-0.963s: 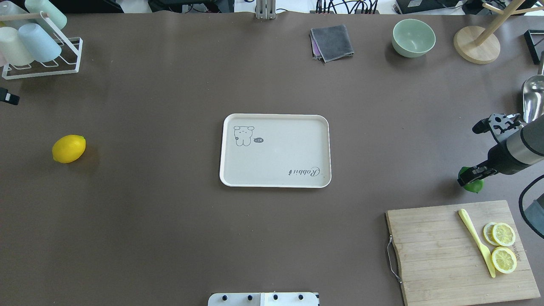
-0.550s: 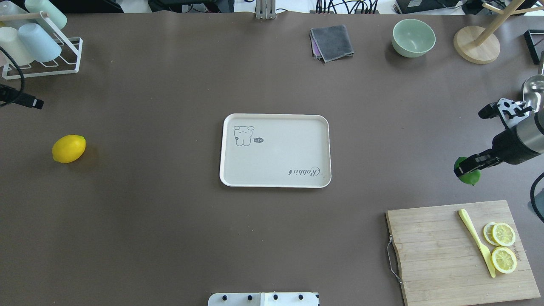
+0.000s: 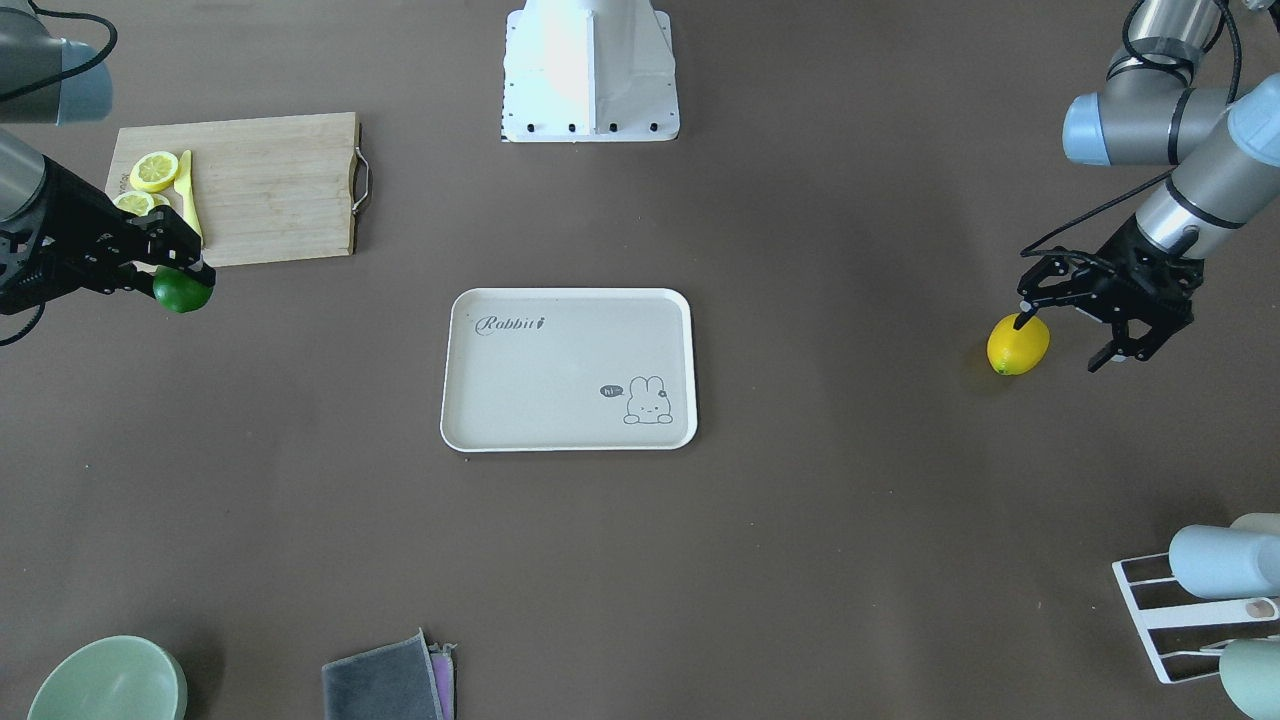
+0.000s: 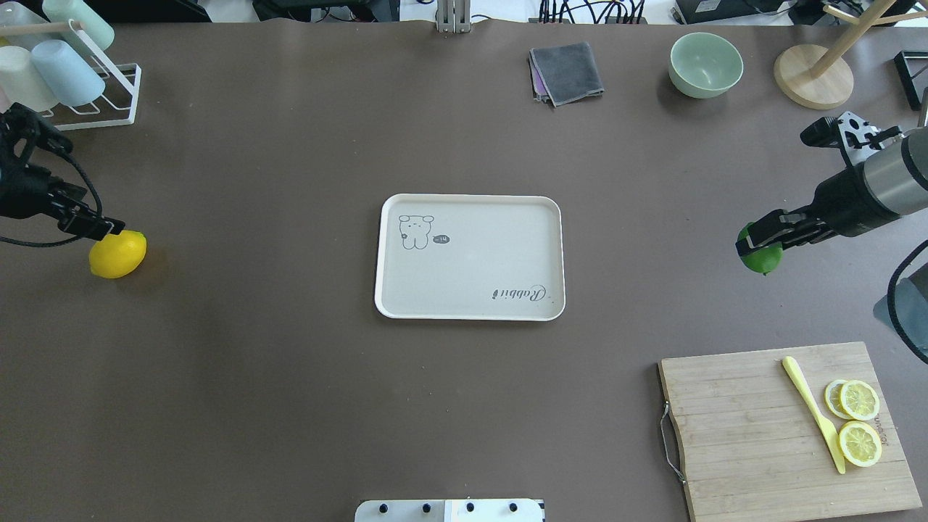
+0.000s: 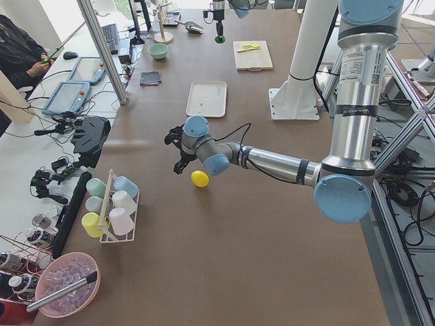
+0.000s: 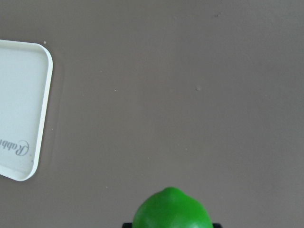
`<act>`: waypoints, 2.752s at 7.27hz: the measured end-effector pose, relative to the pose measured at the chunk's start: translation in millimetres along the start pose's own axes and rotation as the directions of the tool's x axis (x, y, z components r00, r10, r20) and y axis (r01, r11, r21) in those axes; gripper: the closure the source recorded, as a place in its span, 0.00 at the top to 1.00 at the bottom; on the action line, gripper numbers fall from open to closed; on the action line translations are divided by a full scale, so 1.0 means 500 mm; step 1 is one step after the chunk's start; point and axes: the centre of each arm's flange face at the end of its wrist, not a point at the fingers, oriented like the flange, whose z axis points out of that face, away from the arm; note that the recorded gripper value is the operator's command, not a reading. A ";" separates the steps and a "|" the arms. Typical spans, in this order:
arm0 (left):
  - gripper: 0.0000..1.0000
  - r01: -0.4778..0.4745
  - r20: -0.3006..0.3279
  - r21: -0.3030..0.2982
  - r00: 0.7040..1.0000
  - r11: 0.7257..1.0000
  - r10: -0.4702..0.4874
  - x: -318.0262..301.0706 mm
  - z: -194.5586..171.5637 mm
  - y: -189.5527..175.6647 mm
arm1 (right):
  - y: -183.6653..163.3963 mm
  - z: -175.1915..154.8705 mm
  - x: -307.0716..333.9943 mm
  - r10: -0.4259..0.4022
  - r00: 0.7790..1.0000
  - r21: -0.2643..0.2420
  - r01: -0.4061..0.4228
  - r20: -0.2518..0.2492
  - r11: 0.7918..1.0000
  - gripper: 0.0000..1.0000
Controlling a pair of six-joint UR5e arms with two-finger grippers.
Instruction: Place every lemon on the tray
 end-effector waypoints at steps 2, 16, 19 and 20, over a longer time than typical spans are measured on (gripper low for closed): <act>0.98 -0.063 -0.017 0.002 0.998 0.998 0.063 0.010 0.078 0.036 | -0.027 0.007 -0.057 0.036 0.999 0.022 -0.036 0.011 0.999 0.00; 0.00 0.406 -0.252 0.015 0.886 0.914 -0.390 0.538 0.107 -0.449 | -0.142 0.203 -0.404 0.164 0.984 0.102 -0.156 -0.072 0.983 0.00; 0.00 0.450 -0.191 0.048 0.880 0.892 -0.434 0.718 0.168 -0.503 | -0.143 0.278 -0.478 0.186 0.978 0.113 -0.176 -0.090 0.978 0.00; 0.00 0.459 -0.174 0.059 0.879 0.886 -0.444 0.732 0.188 -0.518 | -0.143 0.300 -0.509 0.191 0.977 0.121 -0.180 -0.091 0.976 0.00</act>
